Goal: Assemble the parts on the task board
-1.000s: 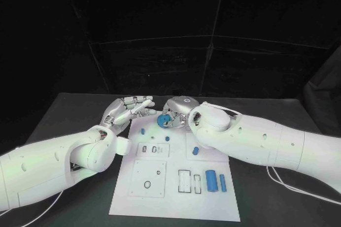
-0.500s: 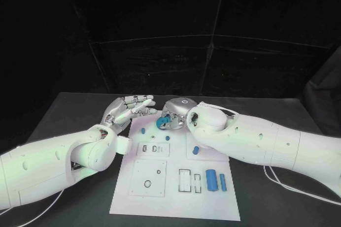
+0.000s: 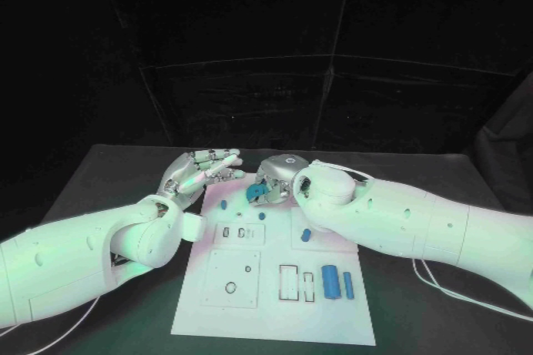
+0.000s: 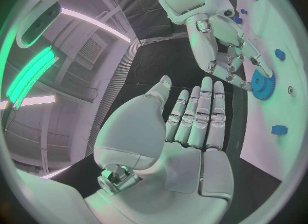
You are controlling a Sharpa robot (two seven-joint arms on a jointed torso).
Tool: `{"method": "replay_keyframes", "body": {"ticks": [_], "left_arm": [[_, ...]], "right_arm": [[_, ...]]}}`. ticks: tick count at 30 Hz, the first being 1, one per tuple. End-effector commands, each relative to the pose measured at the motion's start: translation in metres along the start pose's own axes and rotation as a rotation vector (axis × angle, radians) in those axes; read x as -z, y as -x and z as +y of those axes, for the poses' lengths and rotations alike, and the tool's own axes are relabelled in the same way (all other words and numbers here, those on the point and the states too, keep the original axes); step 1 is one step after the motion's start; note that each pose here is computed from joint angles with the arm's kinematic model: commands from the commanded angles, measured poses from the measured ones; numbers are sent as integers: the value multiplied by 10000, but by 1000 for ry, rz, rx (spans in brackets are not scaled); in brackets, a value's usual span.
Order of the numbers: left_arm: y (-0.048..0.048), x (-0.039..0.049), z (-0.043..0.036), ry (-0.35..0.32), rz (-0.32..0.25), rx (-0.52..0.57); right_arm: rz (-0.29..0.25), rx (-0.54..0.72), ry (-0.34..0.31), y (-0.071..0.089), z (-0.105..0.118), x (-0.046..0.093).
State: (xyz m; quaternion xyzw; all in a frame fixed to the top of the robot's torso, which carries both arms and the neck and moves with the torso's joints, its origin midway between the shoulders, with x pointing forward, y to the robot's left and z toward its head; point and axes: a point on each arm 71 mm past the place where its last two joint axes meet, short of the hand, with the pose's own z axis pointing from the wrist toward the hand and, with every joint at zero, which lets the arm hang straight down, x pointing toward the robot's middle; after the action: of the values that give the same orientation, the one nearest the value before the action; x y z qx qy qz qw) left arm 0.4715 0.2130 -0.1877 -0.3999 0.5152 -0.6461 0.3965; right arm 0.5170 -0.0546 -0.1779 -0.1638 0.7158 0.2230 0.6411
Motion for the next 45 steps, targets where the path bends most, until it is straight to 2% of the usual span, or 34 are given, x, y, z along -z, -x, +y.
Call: {"method": "replay_keyframes", "body": {"ticks": [1,4,8,14,17,19,22,23,26,29,35,39,45], "left_arm": [[-10,-4,-14,-7,9,6],[-9,-3,-14,-6,8,6],[-6,-3,-14,-6,8,6],[3,-1,-15,-6,6,5],[2,-2,-15,-6,6,5],[1,-2,-15,-6,6,5],[4,-2,-15,-6,6,5],[9,-1,-15,-6,5,4],[21,2,-16,-5,3,3],[36,7,-18,-5,0,1],[59,15,-21,-5,-5,-2],[56,12,-19,-5,-4,-1],[57,3,-13,-5,-3,-1]], "right_arm": [[36,18,0,-15,0,3],[28,14,3,-8,-6,12],[-12,-3,12,19,-25,39],[23,-37,2,-12,-87,57],[12,-49,2,-4,-92,65],[-16,-60,7,18,-94,79],[-87,-83,27,72,-109,126],[-132,-101,42,107,-130,168],[-186,-137,66,157,-204,270],[-195,-198,59,185,-387,439],[-117,-363,26,164,-899,765],[-106,-428,28,169,-1215,941],[-116,-454,0,171,-1507,1077]]}}
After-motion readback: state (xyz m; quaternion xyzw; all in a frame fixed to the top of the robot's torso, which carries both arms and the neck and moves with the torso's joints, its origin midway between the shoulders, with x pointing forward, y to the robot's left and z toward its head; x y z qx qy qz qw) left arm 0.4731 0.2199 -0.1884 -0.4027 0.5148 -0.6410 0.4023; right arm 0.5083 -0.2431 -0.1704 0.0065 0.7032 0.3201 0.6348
